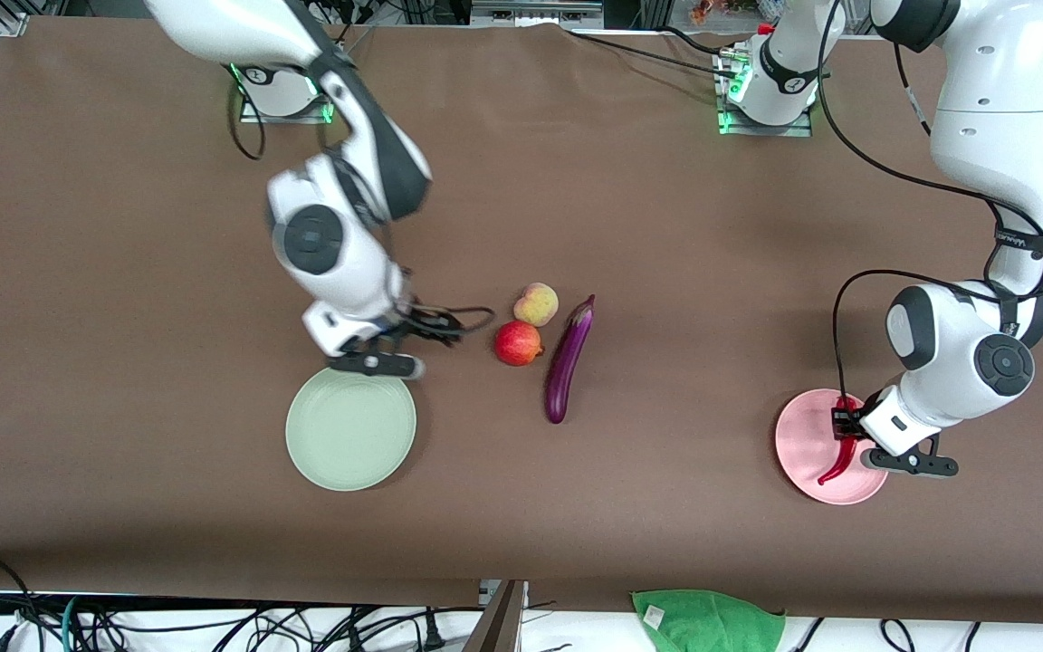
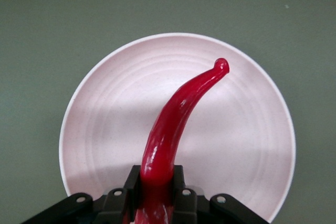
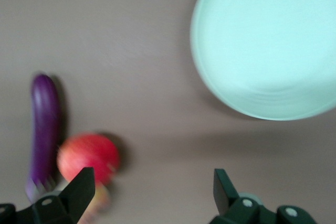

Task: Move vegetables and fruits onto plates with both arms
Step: 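Release the chili on the pink plate while the right gripper grasps the apple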

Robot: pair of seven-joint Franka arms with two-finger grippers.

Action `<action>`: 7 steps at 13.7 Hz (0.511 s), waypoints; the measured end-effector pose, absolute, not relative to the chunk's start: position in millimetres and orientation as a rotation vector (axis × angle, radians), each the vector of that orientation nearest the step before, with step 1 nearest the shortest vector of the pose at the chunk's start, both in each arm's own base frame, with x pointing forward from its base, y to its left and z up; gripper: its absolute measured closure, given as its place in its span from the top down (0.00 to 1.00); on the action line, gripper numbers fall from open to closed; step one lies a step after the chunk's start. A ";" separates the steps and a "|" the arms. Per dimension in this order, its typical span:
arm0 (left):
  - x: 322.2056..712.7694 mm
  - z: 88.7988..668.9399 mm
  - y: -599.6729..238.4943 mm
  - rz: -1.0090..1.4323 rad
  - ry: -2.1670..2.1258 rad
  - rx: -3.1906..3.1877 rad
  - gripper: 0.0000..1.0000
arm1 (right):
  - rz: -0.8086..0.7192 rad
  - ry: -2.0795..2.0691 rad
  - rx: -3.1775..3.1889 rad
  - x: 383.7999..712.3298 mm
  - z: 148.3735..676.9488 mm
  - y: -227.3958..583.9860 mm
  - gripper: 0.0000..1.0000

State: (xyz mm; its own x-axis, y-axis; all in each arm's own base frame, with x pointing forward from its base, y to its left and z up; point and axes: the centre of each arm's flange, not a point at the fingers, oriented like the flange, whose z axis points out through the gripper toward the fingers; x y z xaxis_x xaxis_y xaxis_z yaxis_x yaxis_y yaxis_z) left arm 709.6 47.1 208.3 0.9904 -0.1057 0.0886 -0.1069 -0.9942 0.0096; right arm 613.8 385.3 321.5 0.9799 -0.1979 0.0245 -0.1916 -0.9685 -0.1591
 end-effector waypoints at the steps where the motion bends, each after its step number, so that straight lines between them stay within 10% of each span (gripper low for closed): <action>1: 709.1 205.5 50.7 0.135 -0.165 3.120 0.28 | -0.078 0.353 -2.948 613.2 308.0 404.2 1.00; 7: 710.0 198.7 58.0 0.166 -0.151 3.119 0.39 | -0.103 0.496 -2.884 597.0 270.2 464.6 1.00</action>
